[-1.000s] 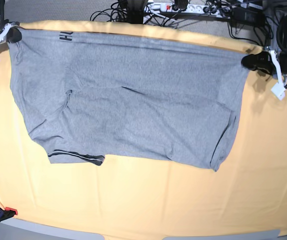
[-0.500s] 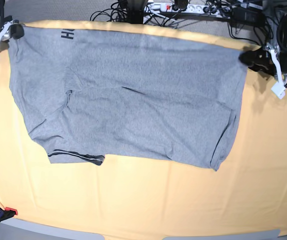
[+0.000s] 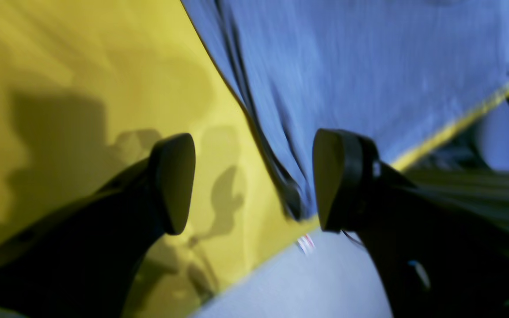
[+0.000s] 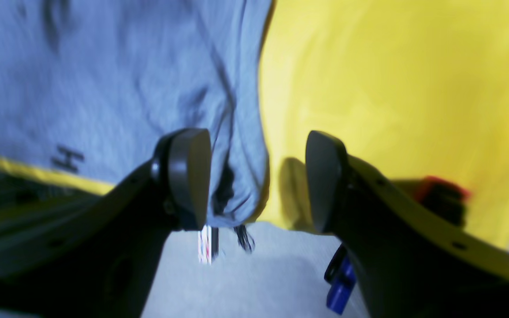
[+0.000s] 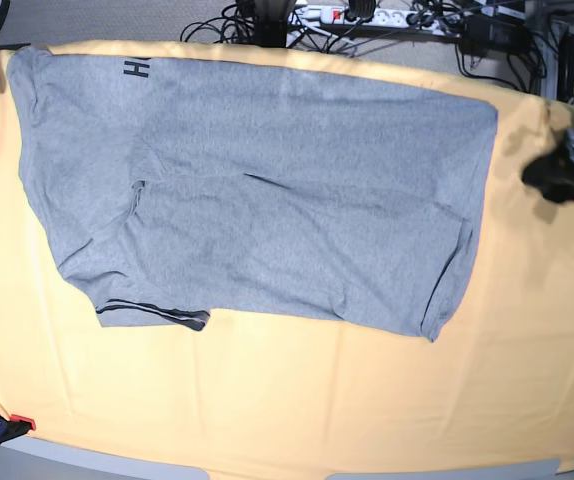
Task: Layout the t-shirt on the table in an organized manner, then fold the t-shirt properly
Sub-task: 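Release the shirt and move both grippers toward the hem corners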
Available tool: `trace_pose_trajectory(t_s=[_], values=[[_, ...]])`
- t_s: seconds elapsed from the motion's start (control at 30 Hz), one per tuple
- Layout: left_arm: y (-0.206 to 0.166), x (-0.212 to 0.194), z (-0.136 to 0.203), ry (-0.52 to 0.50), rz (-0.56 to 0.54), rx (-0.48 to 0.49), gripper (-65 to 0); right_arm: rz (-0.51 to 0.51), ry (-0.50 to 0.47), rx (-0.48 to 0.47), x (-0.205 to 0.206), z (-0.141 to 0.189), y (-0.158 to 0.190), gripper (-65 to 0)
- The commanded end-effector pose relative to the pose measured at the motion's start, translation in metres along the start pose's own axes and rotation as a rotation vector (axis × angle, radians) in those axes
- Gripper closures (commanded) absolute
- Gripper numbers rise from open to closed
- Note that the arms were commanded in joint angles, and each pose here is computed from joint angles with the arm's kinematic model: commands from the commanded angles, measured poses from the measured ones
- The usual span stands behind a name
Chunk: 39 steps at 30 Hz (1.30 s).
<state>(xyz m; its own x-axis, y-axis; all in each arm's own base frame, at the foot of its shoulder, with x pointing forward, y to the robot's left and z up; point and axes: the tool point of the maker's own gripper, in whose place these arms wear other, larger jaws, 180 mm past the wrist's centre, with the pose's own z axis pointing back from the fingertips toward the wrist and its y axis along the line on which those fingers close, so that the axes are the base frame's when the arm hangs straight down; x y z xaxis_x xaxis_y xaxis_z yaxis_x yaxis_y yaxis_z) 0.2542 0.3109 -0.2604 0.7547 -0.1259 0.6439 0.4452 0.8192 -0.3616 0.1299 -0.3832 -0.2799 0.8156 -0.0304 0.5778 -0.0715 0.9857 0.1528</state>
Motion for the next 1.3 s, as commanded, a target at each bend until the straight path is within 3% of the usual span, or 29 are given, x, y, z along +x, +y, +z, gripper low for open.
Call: trace_pose_trajectory(t_s=[0.0,0.1,0.13,0.23,0.4,0.5,0.67,0.8,0.9,1.03,1.27], values=[[0.0,0.025,0.014,-0.06,-0.056,0.016,-43.1,0.027,-0.035,-0.008,0.013,0.008,-0.002,-36.2],[0.004,0.052,0.028,-0.144,-0.098,0.046,-43.1,0.024,-0.045,-0.005,0.015,0.011,-0.002,-36.2],[0.009,0.057,0.031,-0.149,-0.11,0.075,-43.1,0.02,-0.057,0.009,0.017,0.011,0.001,-36.2],[0.023,0.091,0.039,-0.287,-0.143,0.176,-43.1,0.01,-0.101,0.061,0.024,0.011,0.01,-36.2],[0.052,0.128,0.048,-0.454,-0.103,0.36,-43.1,0.009,-0.1,0.061,0.023,0.011,0.01,-36.2],[0.064,0.136,0.046,-0.473,-0.06,0.428,-43.1,0.012,-0.116,0.062,0.028,0.011,0.011,-36.2],[0.064,0.133,0.02,-0.47,-0.024,0.416,-43.1,0.013,-0.12,0.062,0.029,0.01,0.011,-36.2],[0.079,0.122,-0.009,-0.467,0.077,0.467,-43.1,0.013,-0.12,0.062,0.029,0.01,0.011,-36.2],[0.082,0.125,-0.032,-0.467,0.112,0.444,-43.1,0.013,-0.121,0.062,0.029,0.01,0.011,-36.2],[0.081,0.145,-0.053,-0.48,0.084,0.413,-43.1,0.013,-0.121,0.062,0.029,0.01,0.011,-36.2],[0.089,0.178,-0.079,-0.485,0.002,0.45,-43.0,0.012,-0.121,0.062,0.029,0.01,0.011,-36.2]])
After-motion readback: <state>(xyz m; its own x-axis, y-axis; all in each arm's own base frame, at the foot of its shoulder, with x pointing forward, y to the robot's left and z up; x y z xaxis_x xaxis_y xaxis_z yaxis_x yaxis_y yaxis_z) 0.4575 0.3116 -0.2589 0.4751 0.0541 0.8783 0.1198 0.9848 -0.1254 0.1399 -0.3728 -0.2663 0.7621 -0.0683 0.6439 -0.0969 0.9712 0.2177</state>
